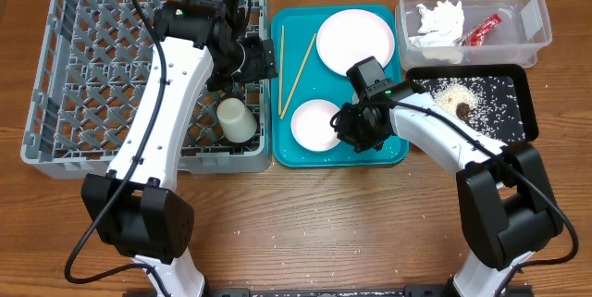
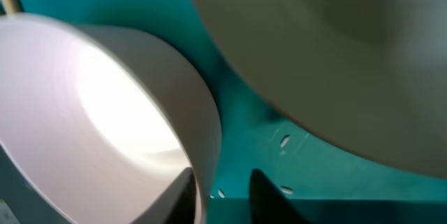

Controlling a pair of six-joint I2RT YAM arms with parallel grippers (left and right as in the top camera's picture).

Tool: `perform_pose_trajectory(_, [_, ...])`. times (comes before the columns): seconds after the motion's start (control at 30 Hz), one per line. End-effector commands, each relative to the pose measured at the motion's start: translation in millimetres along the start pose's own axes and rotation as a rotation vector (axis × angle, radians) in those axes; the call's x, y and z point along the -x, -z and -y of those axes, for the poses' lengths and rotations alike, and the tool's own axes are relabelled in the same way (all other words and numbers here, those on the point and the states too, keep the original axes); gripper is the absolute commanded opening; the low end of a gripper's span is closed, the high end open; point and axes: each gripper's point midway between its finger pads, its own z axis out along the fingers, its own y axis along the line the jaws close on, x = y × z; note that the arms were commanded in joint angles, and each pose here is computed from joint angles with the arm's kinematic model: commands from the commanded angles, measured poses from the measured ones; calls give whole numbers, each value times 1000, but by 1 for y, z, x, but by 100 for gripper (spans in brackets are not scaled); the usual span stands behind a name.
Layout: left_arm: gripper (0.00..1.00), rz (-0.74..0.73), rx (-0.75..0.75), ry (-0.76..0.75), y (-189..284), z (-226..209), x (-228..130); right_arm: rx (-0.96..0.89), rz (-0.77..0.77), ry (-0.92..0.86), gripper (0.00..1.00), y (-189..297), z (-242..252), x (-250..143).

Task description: Sort waste into correct bins and load items into the dishwasher

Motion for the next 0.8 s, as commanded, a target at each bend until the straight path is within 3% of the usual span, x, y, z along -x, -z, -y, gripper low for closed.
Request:
perform_pose_trajectory(0.0, [85,47,-53,-83,14,24,0,64,-3,27,32,12,-14,2])
perform_pose_trajectory(0.13, [84,75,-41,-161,6,43,0,140,-39,98,33,37,-29,1])
perform_pose_trajectory(0.23, [84,97,26,-203,-10,51,2,173,58,114,35,93,-33,16])
perform_pose_trajectory(0.3, [85,84,28,-219,-23,57,0,191,139,104,40,126,-29,27])
perform_pose_trajectory(0.47, [84,19,33,-289,-65,65,-5,258,348,98,64,208,-4,48])
perform_pose_trajectory(0.6, [82,-39,25,-403,-101,66,-10,253,425,109,68,236,13,50])
perform_pose_trajectory(0.77, [76,-121,48,-500,-142,57,-20,201,410,93,70,232,23,46])
